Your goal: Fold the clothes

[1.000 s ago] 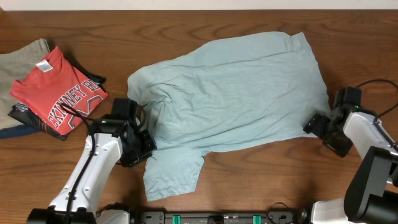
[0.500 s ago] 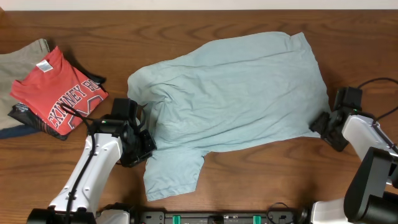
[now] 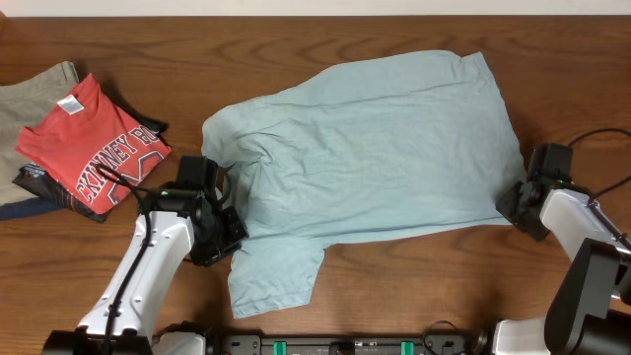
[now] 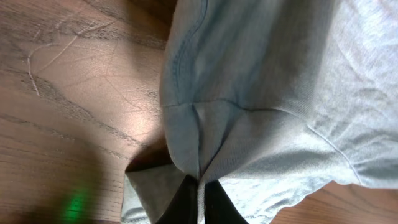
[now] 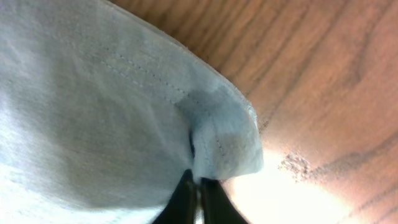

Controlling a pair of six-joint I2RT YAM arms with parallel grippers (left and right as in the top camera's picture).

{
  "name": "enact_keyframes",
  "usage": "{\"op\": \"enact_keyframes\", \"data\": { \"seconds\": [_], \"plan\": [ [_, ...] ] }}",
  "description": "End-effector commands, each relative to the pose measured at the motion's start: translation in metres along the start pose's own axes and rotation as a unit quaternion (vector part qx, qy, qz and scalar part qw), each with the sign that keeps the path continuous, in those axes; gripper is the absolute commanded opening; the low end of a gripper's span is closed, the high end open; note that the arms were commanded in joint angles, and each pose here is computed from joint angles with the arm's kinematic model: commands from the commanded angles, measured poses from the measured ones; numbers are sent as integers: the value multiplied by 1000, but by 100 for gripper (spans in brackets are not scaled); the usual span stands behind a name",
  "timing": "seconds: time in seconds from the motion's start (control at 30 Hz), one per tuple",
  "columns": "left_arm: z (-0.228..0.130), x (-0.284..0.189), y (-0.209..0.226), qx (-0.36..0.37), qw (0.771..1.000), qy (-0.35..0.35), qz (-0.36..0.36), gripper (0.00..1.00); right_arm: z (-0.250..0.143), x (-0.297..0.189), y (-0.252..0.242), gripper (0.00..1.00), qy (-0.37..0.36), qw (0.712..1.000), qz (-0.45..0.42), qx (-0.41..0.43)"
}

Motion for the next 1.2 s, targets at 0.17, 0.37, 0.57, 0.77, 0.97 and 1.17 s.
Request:
{"op": "enact_keyframes", "data": {
  "seconds": [0.17,0.37,0.57,0.77,0.97,1.17],
  "plan": [
    [1,-4,-1,20,1000,-3,-3,6,-6,-3,-32,1,62,997,-24,42],
    [-13,-5,8,32,998,47,22,6,-9,-28,-69,1,70,991,-16,113],
    [-27,-10,8,57,993,100,-8,6,-9,-62,-91,1,19,990,40,136],
    [-34,-23,7,74,992,94,-39,6,-13,-80,-93,1,-5,991,47,124],
    [-41,-51,5,103,990,35,-85,6,-19,-82,-94,1,7,991,46,123],
    [-51,-83,4,135,979,-42,-145,6,-14,-90,-93,1,4,991,54,119]
  ]
}}
Point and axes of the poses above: each gripper's point midway between its finger pads, its own x axis out along the fingers, its own y axis along the line the jaws close on, z = x × y, the point moved 9 cm from there along -x, back along the fingers, and after that the axes turned 12 degrees about -x, right-handed, at the moved point
